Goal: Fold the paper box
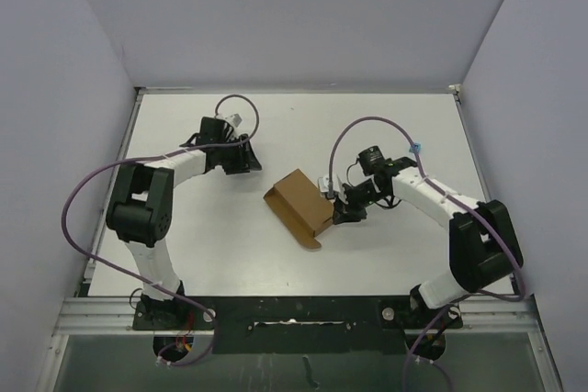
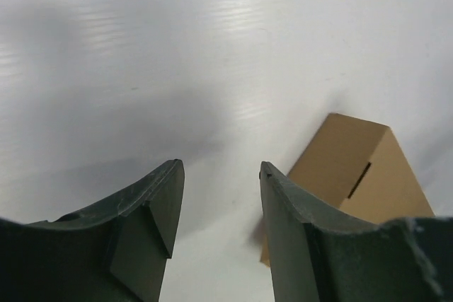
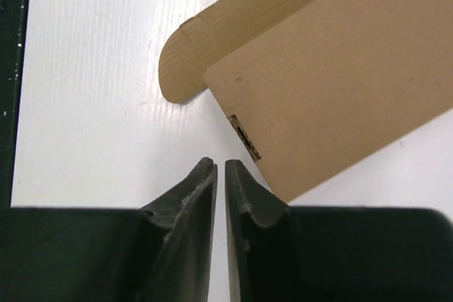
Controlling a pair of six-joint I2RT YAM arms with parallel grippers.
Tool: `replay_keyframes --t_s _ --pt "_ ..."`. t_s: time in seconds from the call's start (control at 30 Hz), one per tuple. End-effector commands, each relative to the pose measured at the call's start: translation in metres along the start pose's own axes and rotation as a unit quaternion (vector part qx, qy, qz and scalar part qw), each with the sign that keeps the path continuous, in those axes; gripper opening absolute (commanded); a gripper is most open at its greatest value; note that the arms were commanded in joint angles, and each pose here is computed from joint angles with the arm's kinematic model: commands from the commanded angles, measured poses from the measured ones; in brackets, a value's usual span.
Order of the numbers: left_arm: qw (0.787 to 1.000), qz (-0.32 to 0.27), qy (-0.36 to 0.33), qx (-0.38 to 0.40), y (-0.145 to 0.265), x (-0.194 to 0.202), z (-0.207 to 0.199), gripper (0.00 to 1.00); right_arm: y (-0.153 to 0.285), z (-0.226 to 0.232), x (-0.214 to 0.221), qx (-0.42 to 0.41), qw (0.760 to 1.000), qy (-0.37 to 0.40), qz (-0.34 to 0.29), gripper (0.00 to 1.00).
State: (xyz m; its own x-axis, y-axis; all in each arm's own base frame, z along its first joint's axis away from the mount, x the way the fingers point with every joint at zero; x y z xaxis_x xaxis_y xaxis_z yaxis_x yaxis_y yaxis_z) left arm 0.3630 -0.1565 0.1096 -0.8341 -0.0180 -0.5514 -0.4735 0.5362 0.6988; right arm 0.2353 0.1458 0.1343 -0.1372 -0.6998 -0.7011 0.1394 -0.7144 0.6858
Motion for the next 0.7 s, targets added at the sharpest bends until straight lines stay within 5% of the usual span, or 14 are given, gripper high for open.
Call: replay_keyframes --t_s 0.0,0.1,0.17,0.27,0.3,0.43,0.67 --pt "0.996 -0.075 -0.036 -0.013 0.054 -0.024 -0.003 0.46 0.020 0.014 -0.012 -0.012 0.997 0.047 -0.062 0.17" --pt "0.988 -0.134 -0.082 0.014 0.083 -0.014 -0.024 0.45 0.029 0.017 -0.024 -0.001 0.991 0.096 -0.094 0.31" --pt "0.971 -0.187 -0.143 0.034 0.100 0.004 -0.046 0.44 0.032 0.018 -0.030 0.012 0.981 0.160 -0.110 0.49" --pt "0.918 -0.271 -0.278 0.085 0.119 0.054 -0.083 0.44 0.030 0.021 -0.034 0.015 0.941 0.312 -0.127 0.86" --pt "0.889 -0.304 -0.324 0.113 0.126 0.069 -0.092 0.44 0.029 0.018 -0.037 0.014 0.931 0.339 -0.132 0.90" --pt "0.791 -0.395 -0.434 0.177 0.141 0.130 -0.102 0.55 0.023 0.004 -0.044 0.008 0.930 0.345 -0.127 0.87" --pt "0.752 -0.350 -0.518 0.210 0.133 0.171 -0.127 0.54 0.011 -0.006 -0.013 0.034 0.941 0.323 -0.097 0.81"
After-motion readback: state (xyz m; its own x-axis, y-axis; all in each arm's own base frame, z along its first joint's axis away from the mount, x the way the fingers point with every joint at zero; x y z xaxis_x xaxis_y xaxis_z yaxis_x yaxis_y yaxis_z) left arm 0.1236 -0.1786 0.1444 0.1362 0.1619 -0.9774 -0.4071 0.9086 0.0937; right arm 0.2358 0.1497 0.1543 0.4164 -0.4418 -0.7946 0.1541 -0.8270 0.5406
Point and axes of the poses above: each gripper's point midway between its finger pads, its own y axis back along the fingers, its own z axis along the line the jaws close on, x = y × z, the point moved 9 cm from there along y, back along the fingers, and after that the axes turned 10 degrees about -y, right-handed, at the moved point
